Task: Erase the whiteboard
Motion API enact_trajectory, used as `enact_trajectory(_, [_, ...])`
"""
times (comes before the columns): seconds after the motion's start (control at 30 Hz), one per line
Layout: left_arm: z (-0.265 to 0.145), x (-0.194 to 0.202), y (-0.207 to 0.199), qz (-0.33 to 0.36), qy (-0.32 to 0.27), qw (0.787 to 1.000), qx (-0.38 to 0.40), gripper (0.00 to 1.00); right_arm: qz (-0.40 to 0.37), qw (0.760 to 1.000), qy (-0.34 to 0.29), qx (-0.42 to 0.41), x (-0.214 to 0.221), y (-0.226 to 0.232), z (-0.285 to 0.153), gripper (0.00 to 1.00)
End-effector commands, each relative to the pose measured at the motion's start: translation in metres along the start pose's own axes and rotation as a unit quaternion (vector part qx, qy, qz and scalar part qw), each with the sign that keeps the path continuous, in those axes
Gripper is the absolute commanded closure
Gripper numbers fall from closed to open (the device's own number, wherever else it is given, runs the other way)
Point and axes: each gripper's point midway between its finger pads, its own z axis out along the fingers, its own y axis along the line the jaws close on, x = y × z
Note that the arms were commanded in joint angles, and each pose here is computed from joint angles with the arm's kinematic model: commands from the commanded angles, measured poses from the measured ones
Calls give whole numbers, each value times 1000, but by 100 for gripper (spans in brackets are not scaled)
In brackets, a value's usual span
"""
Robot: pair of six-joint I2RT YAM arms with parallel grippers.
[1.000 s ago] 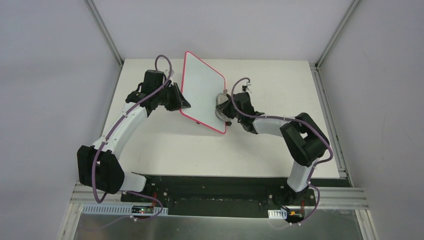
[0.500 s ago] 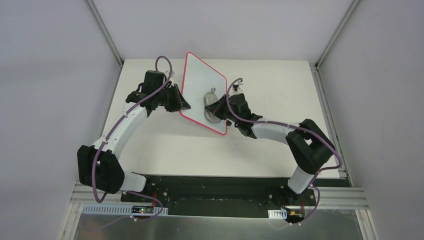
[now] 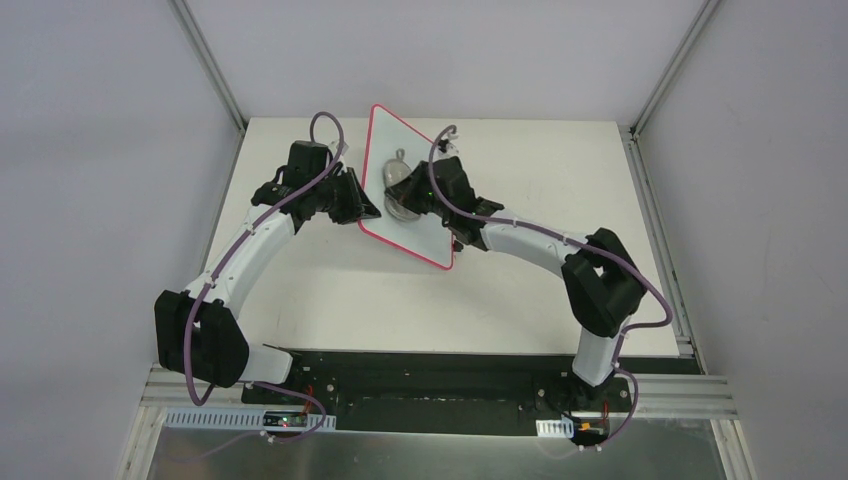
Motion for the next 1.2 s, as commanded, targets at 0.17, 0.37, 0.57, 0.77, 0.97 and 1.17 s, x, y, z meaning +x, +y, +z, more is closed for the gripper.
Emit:
enact_trajectory(0.17, [8, 36, 9, 25, 70, 997, -12, 100, 3, 995, 100, 4, 69, -19, 21, 100])
enact_trajectory(0.37, [7, 35, 7, 24, 66, 997, -7, 100, 43, 993, 81, 79, 59, -116, -9, 100])
enact_trajectory(0.57, [7, 34, 5, 23, 66, 998, -3, 100, 18, 992, 73, 106, 54, -128, -25, 100])
enact_trajectory(0.77, [9, 36, 9, 22, 72, 997, -10, 100, -47, 994, 91, 48, 70, -44, -19, 100])
enact_trajectory(0.97, [9, 36, 9, 22, 71, 997, -9, 100, -98, 989, 114, -15, 90, 19, -30, 100])
enact_trajectory(1.17, [12, 37, 11, 22, 75, 997, -12, 100, -73, 995, 56, 50, 53, -39, -60, 100])
